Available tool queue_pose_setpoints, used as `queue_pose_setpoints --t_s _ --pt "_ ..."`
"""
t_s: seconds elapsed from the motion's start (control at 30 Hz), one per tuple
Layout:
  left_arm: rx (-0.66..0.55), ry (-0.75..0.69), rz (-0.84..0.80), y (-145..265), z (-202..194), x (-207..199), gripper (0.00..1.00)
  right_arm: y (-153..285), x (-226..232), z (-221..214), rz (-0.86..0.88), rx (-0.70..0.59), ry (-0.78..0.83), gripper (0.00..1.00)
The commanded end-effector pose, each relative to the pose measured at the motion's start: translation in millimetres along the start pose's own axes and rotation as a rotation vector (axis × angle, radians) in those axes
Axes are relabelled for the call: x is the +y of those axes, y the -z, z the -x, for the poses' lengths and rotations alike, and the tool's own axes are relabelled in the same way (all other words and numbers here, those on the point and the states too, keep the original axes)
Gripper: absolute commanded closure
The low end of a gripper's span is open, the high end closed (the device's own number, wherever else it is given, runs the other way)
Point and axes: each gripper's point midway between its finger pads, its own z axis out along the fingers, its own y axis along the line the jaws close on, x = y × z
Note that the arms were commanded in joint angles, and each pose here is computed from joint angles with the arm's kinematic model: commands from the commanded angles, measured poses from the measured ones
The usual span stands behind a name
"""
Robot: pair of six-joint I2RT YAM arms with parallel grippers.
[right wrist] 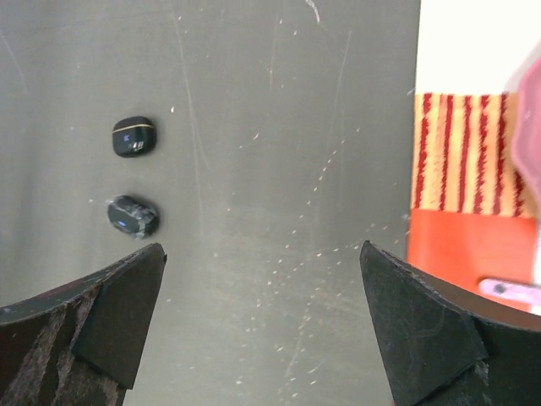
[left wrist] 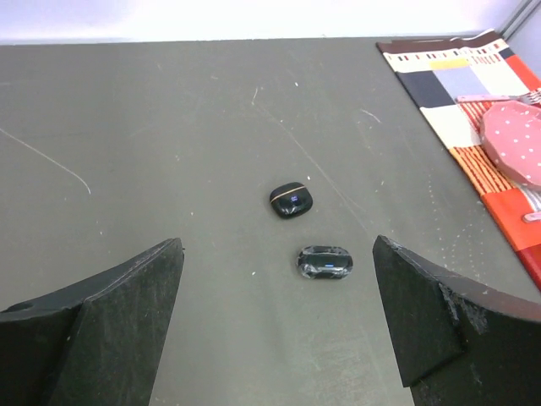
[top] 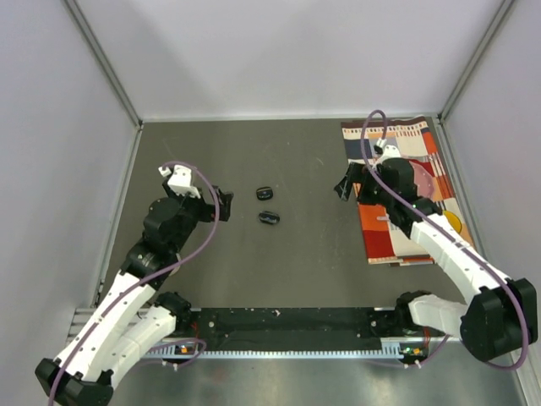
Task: Insert the wireless bluetooth earbuds into the charging case
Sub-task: Reset both arms
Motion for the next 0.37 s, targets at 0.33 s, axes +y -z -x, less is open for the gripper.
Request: queue_pose_setpoints --t_s 0.33 --pt "-0.081 0.009 0.14 5 25 23 0.01 37 -123 4 -0.526 -0.377 0.185 0.01"
